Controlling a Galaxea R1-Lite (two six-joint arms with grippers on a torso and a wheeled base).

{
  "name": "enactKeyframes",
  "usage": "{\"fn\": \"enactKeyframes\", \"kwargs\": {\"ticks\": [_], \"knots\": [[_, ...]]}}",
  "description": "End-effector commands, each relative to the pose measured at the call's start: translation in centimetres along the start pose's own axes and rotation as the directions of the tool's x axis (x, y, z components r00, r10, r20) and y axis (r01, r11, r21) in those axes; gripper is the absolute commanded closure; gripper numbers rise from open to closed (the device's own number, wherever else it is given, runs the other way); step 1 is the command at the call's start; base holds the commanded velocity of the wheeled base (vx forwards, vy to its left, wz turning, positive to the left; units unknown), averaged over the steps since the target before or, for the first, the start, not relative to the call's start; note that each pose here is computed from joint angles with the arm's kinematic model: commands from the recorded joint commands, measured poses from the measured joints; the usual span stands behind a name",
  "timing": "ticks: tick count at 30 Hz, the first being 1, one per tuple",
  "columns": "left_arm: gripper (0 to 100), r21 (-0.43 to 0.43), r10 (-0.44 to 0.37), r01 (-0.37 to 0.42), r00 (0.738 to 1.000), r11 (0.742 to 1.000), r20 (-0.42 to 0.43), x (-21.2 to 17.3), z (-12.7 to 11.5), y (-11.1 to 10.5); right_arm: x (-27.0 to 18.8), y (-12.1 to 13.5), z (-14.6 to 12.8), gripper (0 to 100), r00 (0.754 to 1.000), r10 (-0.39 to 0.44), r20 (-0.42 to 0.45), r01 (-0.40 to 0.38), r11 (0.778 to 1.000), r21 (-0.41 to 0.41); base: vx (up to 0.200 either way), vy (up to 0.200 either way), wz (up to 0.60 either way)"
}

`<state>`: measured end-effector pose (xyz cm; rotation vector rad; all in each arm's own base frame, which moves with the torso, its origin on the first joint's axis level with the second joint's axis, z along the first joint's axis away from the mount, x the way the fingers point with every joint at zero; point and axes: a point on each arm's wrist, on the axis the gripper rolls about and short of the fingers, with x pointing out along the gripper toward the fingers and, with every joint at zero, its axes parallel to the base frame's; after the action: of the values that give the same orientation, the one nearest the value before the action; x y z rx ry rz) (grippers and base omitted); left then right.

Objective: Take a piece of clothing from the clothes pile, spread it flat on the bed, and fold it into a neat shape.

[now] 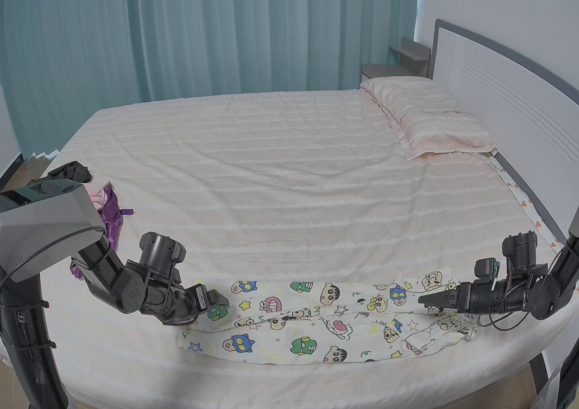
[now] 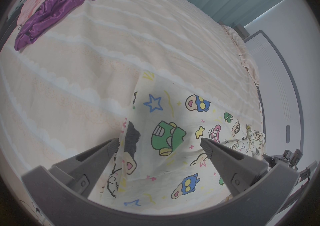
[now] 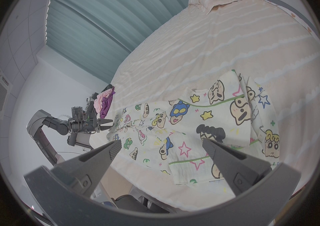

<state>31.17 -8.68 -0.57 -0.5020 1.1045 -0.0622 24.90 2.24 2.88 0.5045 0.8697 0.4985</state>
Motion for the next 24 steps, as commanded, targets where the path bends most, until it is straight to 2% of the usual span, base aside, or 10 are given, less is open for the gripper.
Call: {"fn": "enactKeyframes", "kwargs": {"ticks": [1,7,13,16,24], "knots": [[100,0.000,0.004,-0.004,1.000,1.000,-0.006,0.2,-0.1,0.0,0.0,-0.1,0.0,0,1.000,-0.001,-0.001,0.001,1.000,0.003,0.000,0.000,0.00],[100,-0.004,0.018,-0.018,1.000,1.000,-0.005,0.1,-0.1,0.4,0.0,-0.1,0.1,0,1.000,-0.002,0.005,0.002,1.000,0.002,0.000,0.000,0.00],[100,-0.016,0.064,-0.064,0.998,0.998,0.005,-0.1,-0.3,1.1,0.0,-0.1,0.1,0,1.000,-0.002,0.005,0.002,1.000,0.002,0.000,0.000,0.00],[100,-0.017,0.064,-0.064,0.998,0.998,0.007,-0.3,-0.3,1.1,0.0,-0.1,0.1,0,1.000,-0.002,0.005,0.002,1.000,0.002,0.000,0.000,0.00],[100,-0.023,0.028,-0.026,0.996,0.999,0.090,-2.1,1.3,0.5,0.0,-0.1,0.1,0,1.000,-0.001,0.006,0.001,1.000,0.001,0.000,0.000,0.00]]}}
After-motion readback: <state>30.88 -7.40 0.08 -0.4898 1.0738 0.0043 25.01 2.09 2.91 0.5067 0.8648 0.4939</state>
